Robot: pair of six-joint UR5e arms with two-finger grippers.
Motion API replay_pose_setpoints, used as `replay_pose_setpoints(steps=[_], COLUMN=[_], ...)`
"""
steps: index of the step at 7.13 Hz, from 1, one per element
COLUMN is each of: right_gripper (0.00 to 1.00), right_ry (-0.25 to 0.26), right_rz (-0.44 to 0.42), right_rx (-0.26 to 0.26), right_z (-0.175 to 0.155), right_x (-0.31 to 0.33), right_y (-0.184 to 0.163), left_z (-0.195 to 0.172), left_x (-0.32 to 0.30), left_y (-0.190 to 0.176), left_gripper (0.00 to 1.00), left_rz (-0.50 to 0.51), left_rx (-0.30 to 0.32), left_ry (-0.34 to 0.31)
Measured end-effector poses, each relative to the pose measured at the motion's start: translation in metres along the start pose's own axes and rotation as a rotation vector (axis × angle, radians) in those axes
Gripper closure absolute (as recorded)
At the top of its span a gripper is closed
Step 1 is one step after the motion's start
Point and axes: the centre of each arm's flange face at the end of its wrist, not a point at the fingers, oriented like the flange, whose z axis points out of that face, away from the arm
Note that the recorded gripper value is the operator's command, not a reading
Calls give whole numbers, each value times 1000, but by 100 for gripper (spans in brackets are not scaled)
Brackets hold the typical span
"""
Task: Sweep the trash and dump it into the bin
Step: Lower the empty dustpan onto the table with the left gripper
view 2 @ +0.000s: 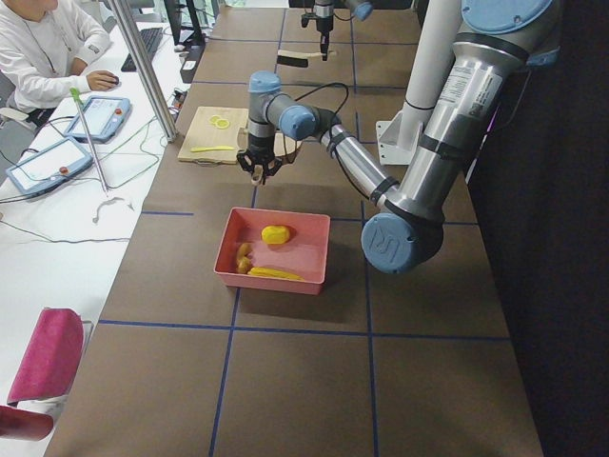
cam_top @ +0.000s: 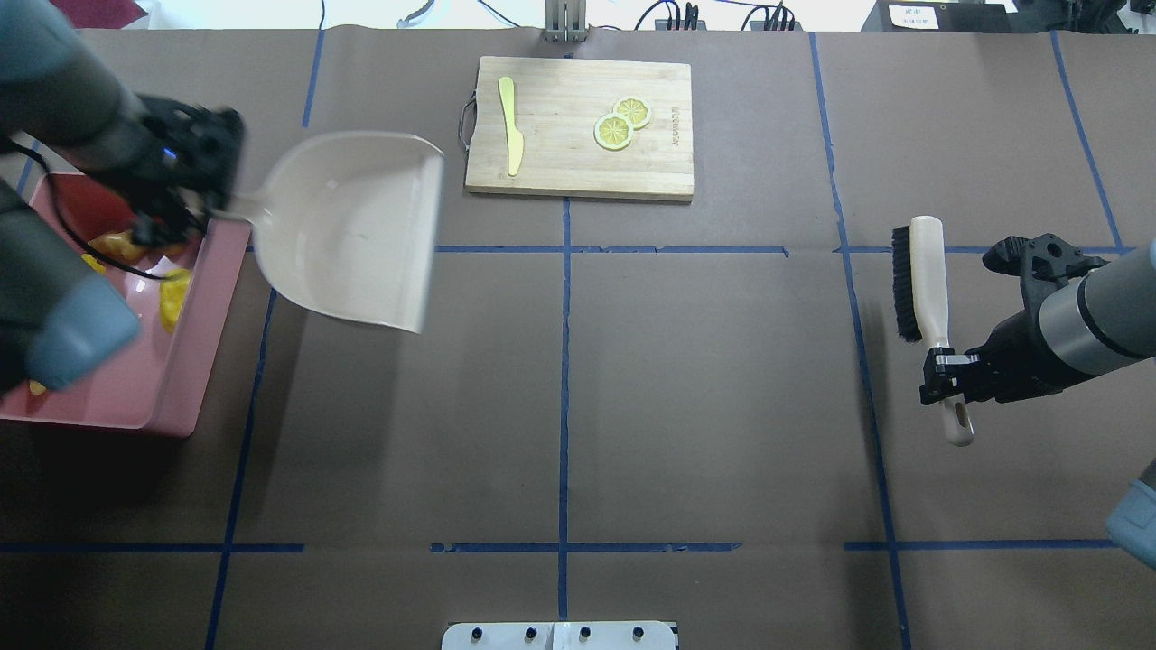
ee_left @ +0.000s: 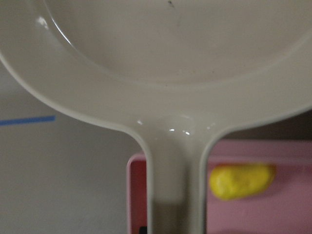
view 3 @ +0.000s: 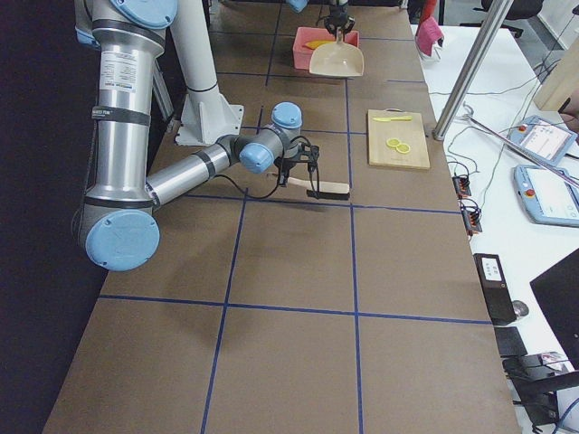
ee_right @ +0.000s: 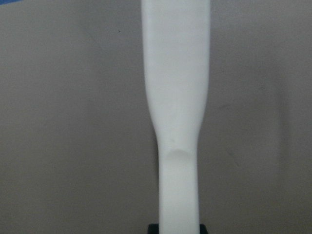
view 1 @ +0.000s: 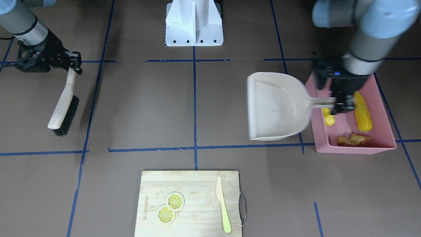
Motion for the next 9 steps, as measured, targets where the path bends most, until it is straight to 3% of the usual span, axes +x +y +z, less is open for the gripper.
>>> replay_pose_setpoints(steps=[1,4,8,9], right_gripper=[99,99,98,98], right_ry=[3,14,16,17], right_rz=[-1,-17,-24,-23], right_rx=[-2,-6,-3,-4], right_z=[2,8,8,8], right_x=[2,7,9,9], right_y=[-1,-5,-7,-7], left_z=[22,61,74,76], left_x=[28,90,118,122], left_y=[-40,-104,-131,-135], left_gripper=[87,83,74,56], left_rz=[17,-2,-52,-43], left_rx=[-22,-53,-82,-94], left_ry=[12,31,-11,-31])
